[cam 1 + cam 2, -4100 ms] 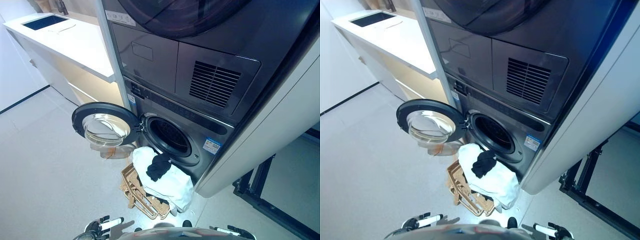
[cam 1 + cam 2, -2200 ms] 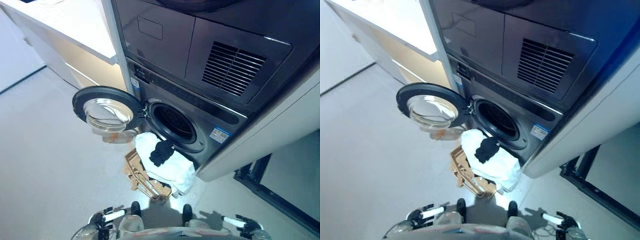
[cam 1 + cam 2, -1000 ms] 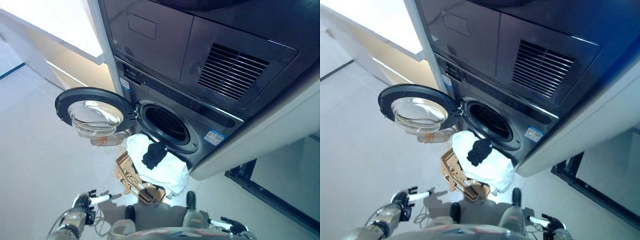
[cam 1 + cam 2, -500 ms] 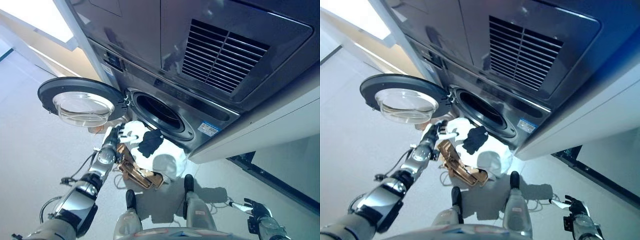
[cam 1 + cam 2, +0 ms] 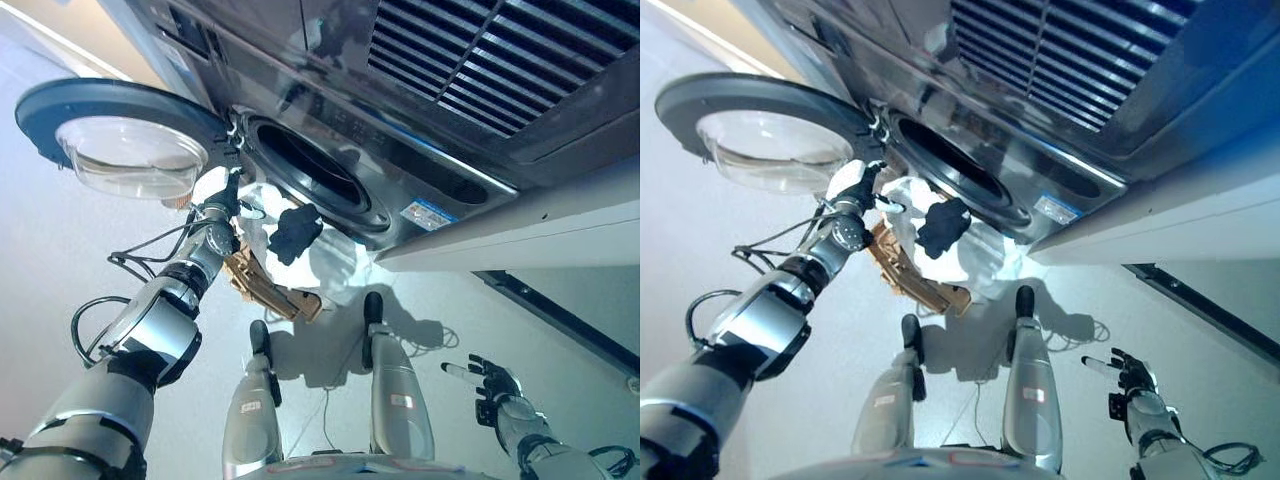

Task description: Put the clothes in the basket into the washing machine.

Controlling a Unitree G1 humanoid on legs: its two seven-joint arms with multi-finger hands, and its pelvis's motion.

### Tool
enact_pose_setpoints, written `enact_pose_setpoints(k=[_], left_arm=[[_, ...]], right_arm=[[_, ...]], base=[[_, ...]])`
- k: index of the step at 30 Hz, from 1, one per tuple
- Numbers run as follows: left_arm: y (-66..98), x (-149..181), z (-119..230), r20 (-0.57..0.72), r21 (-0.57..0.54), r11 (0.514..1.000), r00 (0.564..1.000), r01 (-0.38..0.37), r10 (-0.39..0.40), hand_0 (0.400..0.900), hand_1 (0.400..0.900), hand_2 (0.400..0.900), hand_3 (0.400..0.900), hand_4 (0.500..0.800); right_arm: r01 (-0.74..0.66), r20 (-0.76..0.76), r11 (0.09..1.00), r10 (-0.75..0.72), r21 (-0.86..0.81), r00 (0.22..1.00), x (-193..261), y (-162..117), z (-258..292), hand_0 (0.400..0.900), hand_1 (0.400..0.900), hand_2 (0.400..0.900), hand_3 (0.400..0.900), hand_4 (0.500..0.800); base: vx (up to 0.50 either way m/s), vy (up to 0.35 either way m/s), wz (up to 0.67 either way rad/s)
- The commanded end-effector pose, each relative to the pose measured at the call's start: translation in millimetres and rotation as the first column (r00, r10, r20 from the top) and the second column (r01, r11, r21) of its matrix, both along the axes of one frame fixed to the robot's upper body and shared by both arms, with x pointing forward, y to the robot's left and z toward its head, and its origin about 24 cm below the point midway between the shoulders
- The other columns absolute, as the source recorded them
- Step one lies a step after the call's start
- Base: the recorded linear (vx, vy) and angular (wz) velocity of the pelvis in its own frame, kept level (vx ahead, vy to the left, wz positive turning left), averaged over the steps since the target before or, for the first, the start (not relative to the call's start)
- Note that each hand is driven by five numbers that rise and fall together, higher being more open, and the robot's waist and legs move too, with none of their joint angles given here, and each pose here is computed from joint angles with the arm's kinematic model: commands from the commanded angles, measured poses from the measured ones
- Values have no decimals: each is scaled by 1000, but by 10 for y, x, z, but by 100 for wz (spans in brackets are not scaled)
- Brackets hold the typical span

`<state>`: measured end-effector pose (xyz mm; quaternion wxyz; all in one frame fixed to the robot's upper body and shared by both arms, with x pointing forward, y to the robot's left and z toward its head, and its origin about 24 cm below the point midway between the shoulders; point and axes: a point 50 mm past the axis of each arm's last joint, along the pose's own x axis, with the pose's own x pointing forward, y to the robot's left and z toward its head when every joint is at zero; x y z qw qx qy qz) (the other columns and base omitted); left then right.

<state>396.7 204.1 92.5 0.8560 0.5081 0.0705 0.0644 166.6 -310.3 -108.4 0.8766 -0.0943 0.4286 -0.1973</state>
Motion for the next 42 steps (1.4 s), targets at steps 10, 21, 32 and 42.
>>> enact_pose_setpoints(k=[10,21,32,42], left_arm=[[-30,162,458,117,24,1000,993,-14,11,900,900,900,900,800],[-76,204,618,181,-64,998,983,-13,24,900,900,900,900,800],[114,193,719,223,-93,991,969,-91,110,900,900,900,900,800],[461,101,646,189,-74,974,956,-212,223,900,900,900,900,800]], right_arm=[[113,7,990,-112,-83,994,-228,-226,37,900,900,900,900,800],[149,23,985,-147,-82,989,-247,-192,16,900,900,900,900,800],[182,43,979,-178,-87,983,-228,-188,23,900,900,900,900,800],[201,48,975,-197,-91,979,-271,-205,19,900,900,900,900,800]], base=[[-63,-4,-5],[-15,37,-23],[-12,51,-26],[-9,29,-14]])
